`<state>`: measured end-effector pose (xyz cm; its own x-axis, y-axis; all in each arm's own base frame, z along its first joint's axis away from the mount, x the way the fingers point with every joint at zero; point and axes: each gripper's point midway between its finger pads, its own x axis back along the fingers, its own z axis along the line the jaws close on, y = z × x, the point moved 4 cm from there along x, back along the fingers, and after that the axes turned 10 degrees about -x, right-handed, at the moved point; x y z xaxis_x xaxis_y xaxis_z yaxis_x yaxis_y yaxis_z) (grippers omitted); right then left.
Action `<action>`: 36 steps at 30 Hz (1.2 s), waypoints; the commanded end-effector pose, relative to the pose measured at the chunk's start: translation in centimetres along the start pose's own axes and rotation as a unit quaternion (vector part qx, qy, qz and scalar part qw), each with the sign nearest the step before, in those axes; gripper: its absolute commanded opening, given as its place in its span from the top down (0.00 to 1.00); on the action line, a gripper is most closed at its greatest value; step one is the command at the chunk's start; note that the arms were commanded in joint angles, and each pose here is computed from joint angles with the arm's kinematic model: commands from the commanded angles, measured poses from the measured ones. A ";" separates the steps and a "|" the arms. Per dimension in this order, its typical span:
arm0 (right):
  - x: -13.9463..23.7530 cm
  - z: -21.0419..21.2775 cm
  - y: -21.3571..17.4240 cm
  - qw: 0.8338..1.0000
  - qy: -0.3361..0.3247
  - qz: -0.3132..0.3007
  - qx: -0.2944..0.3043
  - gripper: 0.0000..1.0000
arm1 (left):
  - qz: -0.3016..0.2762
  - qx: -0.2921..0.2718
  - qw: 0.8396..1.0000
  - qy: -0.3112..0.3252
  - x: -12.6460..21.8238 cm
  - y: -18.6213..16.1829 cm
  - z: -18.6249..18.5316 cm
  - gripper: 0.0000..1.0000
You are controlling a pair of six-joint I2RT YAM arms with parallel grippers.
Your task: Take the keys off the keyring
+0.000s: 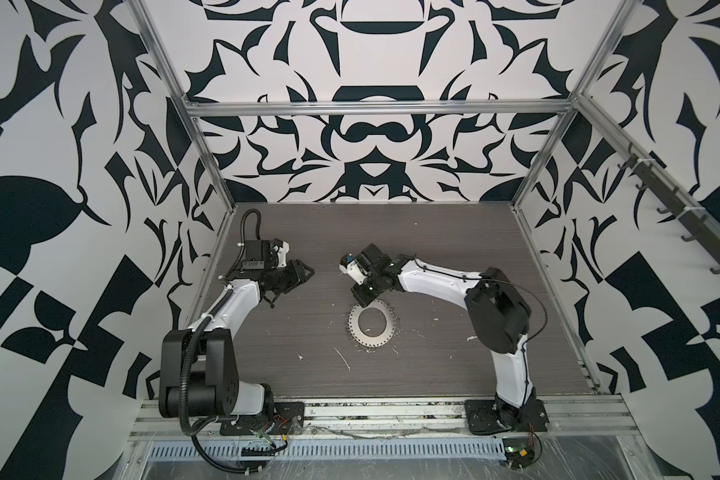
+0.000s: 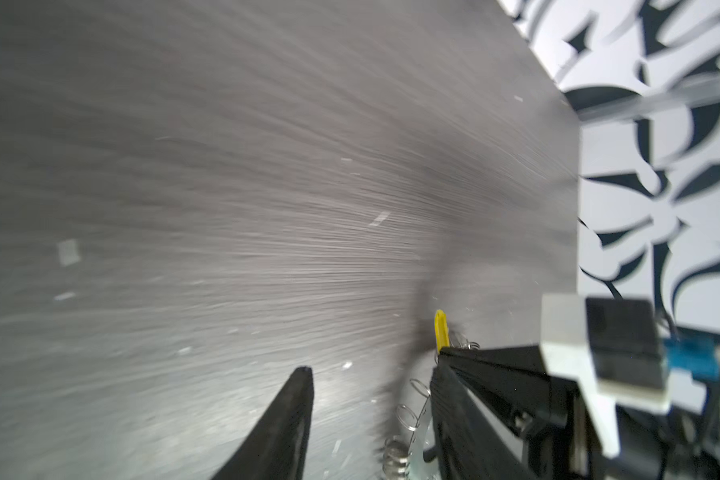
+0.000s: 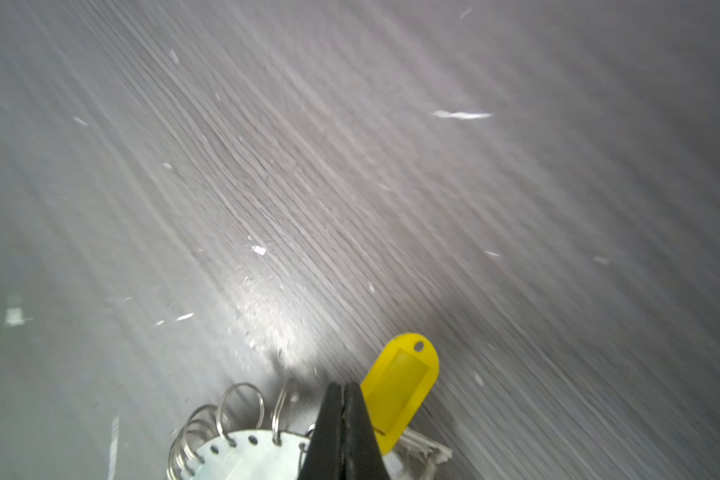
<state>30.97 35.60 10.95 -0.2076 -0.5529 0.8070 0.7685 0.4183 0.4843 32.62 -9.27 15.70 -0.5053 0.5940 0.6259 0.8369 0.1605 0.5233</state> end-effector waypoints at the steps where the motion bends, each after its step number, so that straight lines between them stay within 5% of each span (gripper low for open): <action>1: 4.2 3.6 4.3 0.983 0.108 -0.149 0.014 1.00 | -0.031 -0.072 0.994 -0.070 0.2 0.3 -3.2 0.51; 7: 7.8 4.3 3.7 0.960 0.141 -0.241 0.030 1.00 | -0.043 -0.138 0.978 -0.150 0.6 0.0 -7.5 0.48; 12: 10.6 4.5 3.7 0.936 0.153 -0.316 0.031 1.00 | -0.030 -0.199 0.967 -0.155 -0.4 -1.5 -10.3 0.45; 26: 13.1 4.8 4.2 0.922 0.149 -0.356 0.032 1.00 | -0.068 -0.276 0.951 -0.121 1.0 -2.8 -12.9 0.45; 36: 14.9 5.7 4.6 0.913 0.162 -0.372 0.053 1.00 | -0.061 -0.366 0.921 -0.120 0.2 -4.9 -13.6 0.44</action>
<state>28.30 33.33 22.59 -0.4427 -0.8610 0.2502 0.5207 -0.0197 0.8535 25.67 -20.68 20.78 -0.4344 0.7803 0.4499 0.4430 -0.2498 0.8610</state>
